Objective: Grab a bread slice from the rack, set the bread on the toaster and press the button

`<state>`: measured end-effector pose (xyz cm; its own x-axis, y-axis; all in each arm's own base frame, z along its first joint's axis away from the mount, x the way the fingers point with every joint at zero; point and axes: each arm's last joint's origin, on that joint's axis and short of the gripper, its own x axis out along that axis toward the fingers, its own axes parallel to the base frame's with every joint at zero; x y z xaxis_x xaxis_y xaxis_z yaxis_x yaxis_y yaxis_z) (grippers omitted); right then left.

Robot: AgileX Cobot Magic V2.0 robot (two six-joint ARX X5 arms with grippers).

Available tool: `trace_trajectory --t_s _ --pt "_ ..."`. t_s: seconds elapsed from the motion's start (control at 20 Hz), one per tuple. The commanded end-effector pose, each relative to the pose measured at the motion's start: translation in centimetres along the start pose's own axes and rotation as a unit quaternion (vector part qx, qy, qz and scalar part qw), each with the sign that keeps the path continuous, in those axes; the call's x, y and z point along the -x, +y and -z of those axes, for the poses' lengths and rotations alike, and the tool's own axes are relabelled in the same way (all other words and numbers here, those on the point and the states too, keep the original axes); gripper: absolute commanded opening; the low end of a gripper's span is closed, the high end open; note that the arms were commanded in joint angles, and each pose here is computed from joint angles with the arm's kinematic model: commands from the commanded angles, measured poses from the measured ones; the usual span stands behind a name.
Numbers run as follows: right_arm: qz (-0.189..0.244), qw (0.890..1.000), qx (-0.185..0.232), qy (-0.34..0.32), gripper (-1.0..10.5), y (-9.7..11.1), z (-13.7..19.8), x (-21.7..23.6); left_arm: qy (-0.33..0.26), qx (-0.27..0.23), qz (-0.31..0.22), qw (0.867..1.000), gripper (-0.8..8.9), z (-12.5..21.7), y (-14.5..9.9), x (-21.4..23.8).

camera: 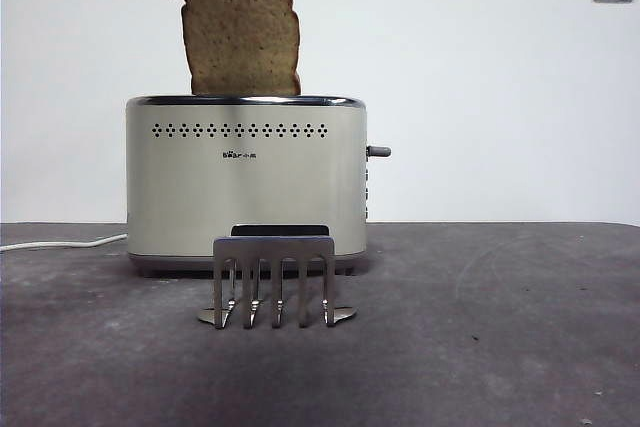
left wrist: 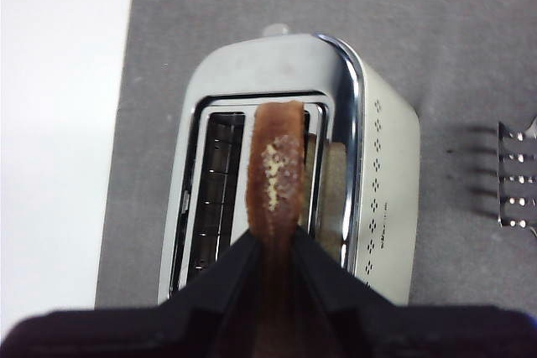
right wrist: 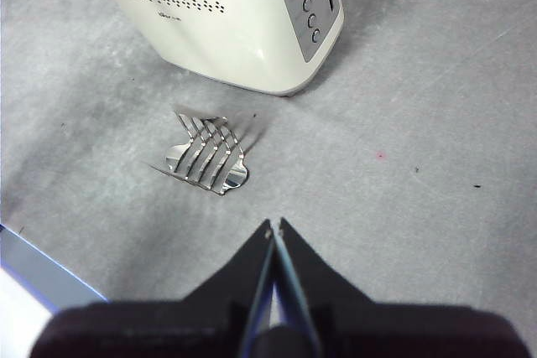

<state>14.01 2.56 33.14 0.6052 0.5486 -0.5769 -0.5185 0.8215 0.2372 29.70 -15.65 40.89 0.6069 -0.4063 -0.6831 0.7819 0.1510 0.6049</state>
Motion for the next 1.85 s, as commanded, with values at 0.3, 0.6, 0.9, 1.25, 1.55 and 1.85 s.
trace_trajectory --t_s 0.3,0.6,0.9,1.25,1.55,1.85 --pt "-0.001 1.000 0.006 -0.001 -0.1 0.0 0.0 0.0 0.030 0.002 0.033 0.999 -0.09 1.7 0.5 -4.0" --pt "0.000 1.000 0.009 -0.006 -0.1 0.0 -0.2 0.0 0.025 0.044 0.035 0.998 0.15 2.4 1.0 -7.0" --pt "0.004 0.999 0.024 -0.036 -0.1 -0.6 -1.3 -0.8 0.020 0.092 0.013 0.995 2.57 2.4 1.5 -7.0" --pt "0.000 0.998 0.000 -0.068 -0.1 -2.8 -3.6 -4.2 -0.031 0.186 -0.056 0.980 2.57 1.3 2.5 -2.2" --pt "-0.103 0.985 -0.062 -0.127 -0.1 -5.7 -7.1 -10.0 -0.092 0.372 -0.086 0.920 2.56 0.6 1.4 6.3" --pt "-0.134 0.982 -0.088 -0.097 -0.1 -7.9 -11.3 -16.1 -0.107 0.410 -0.037 0.905 2.56 0.9 -1.2 11.5"
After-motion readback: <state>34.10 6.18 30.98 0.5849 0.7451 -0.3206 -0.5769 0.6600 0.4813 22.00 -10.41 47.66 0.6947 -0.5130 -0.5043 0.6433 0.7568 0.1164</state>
